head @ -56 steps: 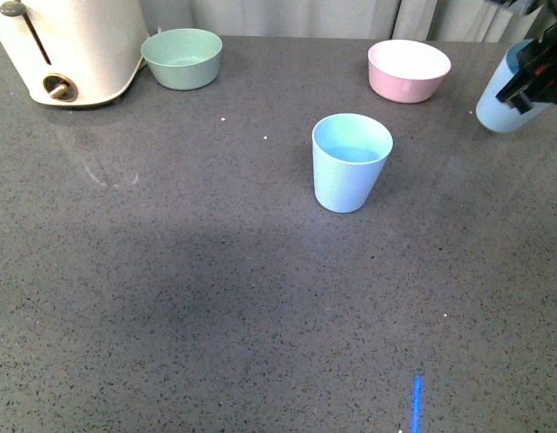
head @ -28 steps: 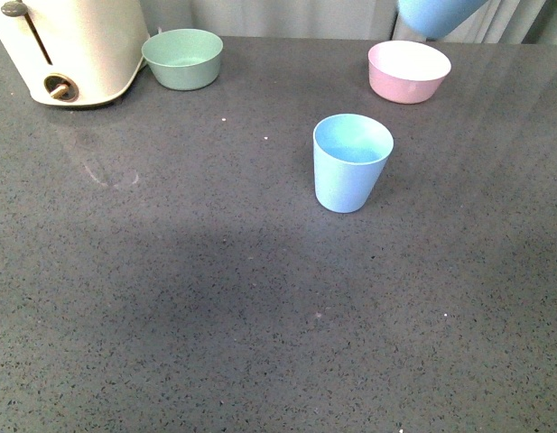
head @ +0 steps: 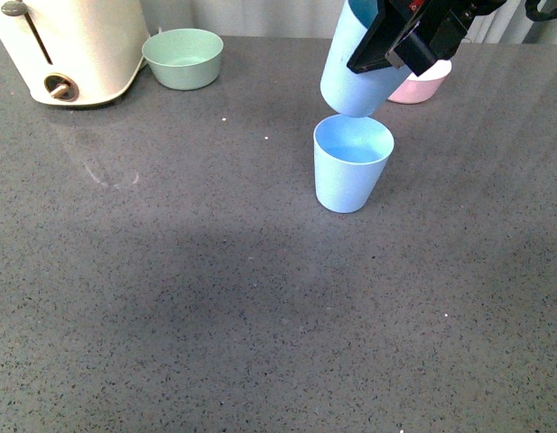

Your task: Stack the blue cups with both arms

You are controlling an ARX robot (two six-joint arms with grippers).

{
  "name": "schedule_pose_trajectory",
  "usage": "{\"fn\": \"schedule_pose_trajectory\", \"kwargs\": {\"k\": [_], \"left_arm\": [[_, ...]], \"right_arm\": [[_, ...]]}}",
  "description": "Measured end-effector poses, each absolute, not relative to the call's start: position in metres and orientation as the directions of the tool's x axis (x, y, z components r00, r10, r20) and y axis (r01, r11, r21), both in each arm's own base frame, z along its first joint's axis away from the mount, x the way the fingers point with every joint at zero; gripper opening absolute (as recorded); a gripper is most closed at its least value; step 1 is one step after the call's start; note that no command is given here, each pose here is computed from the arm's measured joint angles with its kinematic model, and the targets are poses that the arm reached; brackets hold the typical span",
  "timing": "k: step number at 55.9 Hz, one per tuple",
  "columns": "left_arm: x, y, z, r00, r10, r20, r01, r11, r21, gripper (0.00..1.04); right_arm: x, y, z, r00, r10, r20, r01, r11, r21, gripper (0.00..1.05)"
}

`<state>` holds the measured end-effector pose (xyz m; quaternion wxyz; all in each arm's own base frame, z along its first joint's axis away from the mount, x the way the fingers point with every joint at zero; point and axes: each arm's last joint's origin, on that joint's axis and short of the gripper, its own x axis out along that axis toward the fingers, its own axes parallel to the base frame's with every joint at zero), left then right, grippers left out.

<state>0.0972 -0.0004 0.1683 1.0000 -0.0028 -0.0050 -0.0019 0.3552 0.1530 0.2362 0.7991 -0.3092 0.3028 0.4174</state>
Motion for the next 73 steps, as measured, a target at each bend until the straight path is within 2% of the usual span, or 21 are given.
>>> {"fn": "schedule_pose_trajectory", "kwargs": {"k": [45, 52, 62, 73], "left_arm": [[0.097, 0.000, 0.168, 1.000, -0.003, 0.010, 0.003, 1.000, -0.006, 0.96], [0.097, 0.000, 0.168, 1.000, -0.003, 0.010, 0.003, 1.000, -0.006, 0.96], [0.097, 0.000, 0.168, 1.000, -0.003, 0.010, 0.003, 1.000, -0.006, 0.96], [0.097, 0.000, 0.168, 1.000, -0.003, 0.010, 0.003, 1.000, -0.006, 0.96]], "right_arm": [[0.355, 0.159, 0.203, 0.403, 0.434, -0.806, -0.873, 0.446, -0.196, 0.02], [0.355, 0.160, 0.203, 0.405, 0.436, -0.804, -0.873, 0.446, -0.198, 0.24], [0.356, 0.159, 0.204, 0.415, 0.440, -0.797, -0.868, 0.453, -0.203, 0.47], [0.355, 0.146, 0.223, 0.477, 0.479, -0.737, -0.837, 0.503, -0.215, 0.75]]}}
